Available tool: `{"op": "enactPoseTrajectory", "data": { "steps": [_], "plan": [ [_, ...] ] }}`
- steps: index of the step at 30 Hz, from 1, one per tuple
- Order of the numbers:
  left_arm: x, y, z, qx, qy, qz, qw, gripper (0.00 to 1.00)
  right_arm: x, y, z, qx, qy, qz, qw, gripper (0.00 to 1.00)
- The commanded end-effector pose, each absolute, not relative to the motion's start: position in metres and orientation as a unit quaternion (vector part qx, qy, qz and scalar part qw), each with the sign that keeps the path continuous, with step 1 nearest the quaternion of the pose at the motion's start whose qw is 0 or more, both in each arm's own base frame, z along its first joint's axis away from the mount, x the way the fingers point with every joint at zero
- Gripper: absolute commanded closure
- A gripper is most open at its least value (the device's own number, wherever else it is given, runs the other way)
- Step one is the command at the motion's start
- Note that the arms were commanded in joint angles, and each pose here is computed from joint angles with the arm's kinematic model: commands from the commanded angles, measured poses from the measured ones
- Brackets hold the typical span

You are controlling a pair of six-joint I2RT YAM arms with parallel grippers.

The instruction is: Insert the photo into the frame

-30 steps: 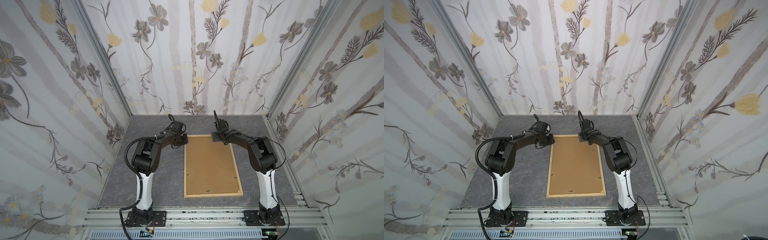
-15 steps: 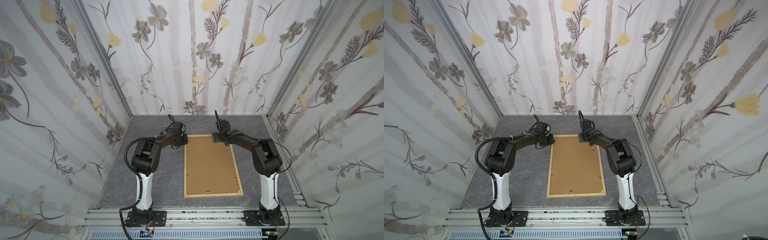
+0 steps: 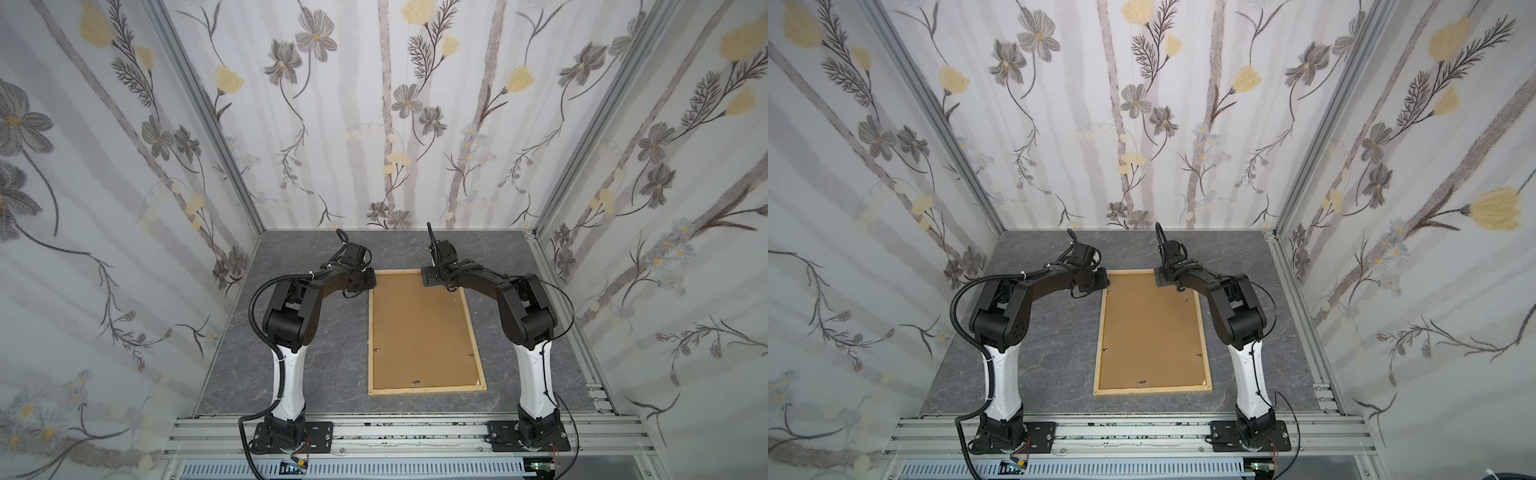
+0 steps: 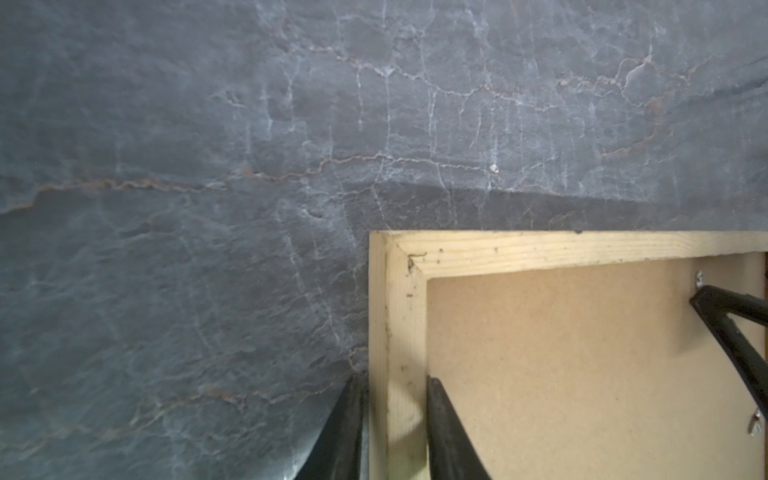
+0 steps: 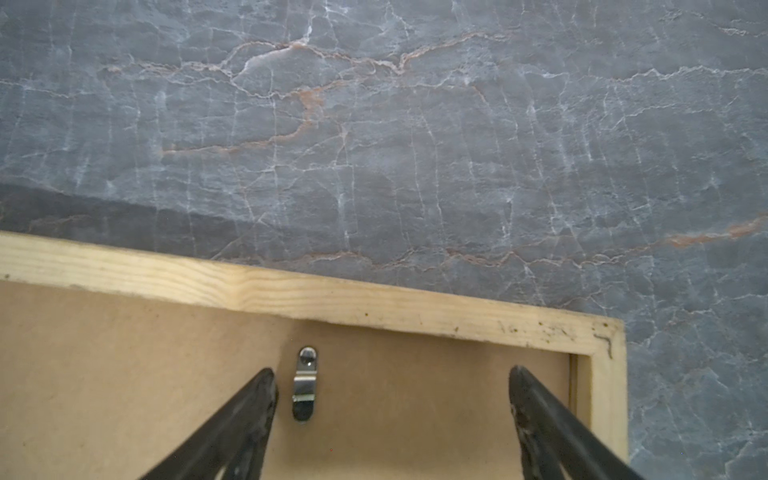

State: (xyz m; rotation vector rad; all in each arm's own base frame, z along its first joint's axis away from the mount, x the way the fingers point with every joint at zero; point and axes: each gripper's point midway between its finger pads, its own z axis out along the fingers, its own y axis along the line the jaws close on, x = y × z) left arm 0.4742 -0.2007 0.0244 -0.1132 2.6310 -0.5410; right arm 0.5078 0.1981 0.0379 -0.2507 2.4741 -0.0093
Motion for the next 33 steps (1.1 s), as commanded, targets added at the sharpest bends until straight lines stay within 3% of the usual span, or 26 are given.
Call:
{"op": "enactPoseTrajectory", "data": {
  "steps": [1,12,33],
  "plan": [
    [0.458,-0.19,0.007,-0.046,0.966,-0.169,0.189,0.74,0.502,0.181,0.029,-0.089,0.948,-0.033,0.304,0.13],
    [0.458,-0.186,0.007,-0.048,0.966,-0.169,0.189,0.74,0.503,0.158,0.035,-0.073,0.947,-0.046,0.308,0.14],
    [0.455,-0.188,0.008,-0.045,0.965,-0.179,0.188,0.75,0.517,0.168,0.026,-0.075,0.95,-0.031,0.302,0.14]
  ]
}}
